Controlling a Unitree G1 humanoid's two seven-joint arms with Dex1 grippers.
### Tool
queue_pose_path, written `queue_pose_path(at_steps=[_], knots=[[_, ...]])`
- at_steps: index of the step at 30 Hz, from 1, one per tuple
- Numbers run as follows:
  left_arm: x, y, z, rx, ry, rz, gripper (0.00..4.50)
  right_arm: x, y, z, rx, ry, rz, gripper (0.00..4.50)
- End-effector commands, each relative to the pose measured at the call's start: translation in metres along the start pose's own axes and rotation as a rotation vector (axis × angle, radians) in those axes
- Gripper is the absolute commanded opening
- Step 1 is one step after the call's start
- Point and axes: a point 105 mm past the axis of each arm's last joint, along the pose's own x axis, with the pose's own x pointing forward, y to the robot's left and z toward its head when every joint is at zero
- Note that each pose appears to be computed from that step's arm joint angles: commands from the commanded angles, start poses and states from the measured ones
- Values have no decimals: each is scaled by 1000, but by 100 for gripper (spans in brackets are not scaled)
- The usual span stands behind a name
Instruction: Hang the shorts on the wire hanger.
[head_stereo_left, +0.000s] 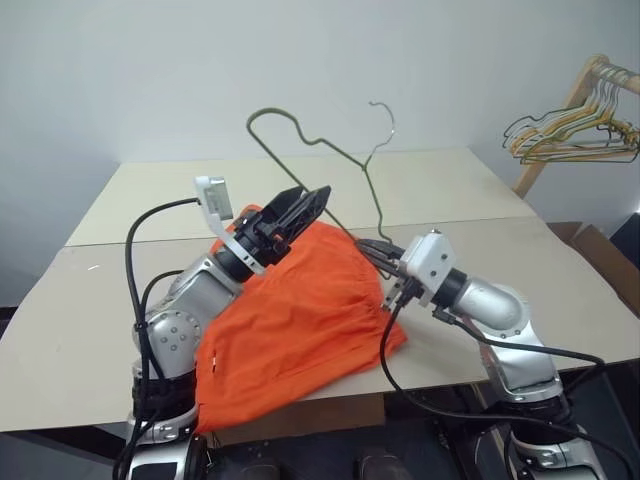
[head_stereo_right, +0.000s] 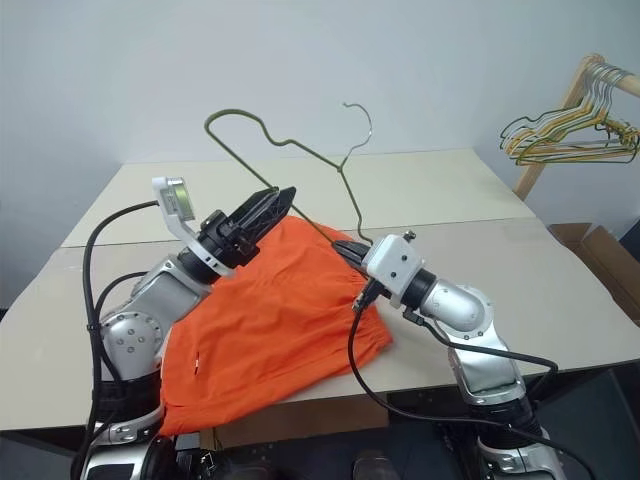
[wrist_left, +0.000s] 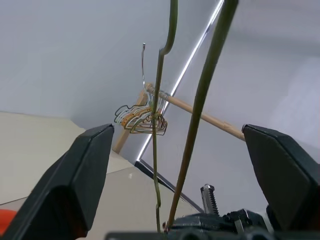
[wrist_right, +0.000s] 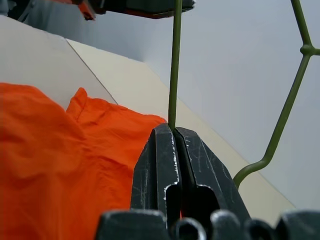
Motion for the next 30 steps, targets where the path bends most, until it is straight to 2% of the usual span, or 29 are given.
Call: queue_pose_path(at_steps=[1, 10, 17, 20, 26, 29, 30], knots=[[4, -7, 6, 28, -39, -16, 321, 0, -4, 8, -49, -30, -35, 0], [9, -1, -4, 25, -31, 47, 18, 5, -5, 5, -97, -17, -71, 0], [9, 1, -7, 75, -13, 71, 8, 6, -3, 3, -129, -10, -79, 0], [9, 4, -9, 160, 11, 85, 0, 5, -4, 3, -118, -6, -61, 78], [-2, 9, 22, 236, -75, 55, 0, -7, -18, 10, -86, -38, -74, 275], [-12, 2, 40, 267, -98, -35, 0, -17, -25, 2, 115, 8, -23, 377], [-17, -2, 45, 282, -96, -79, 0, -20, -25, -4, 213, 56, 38, 377]])
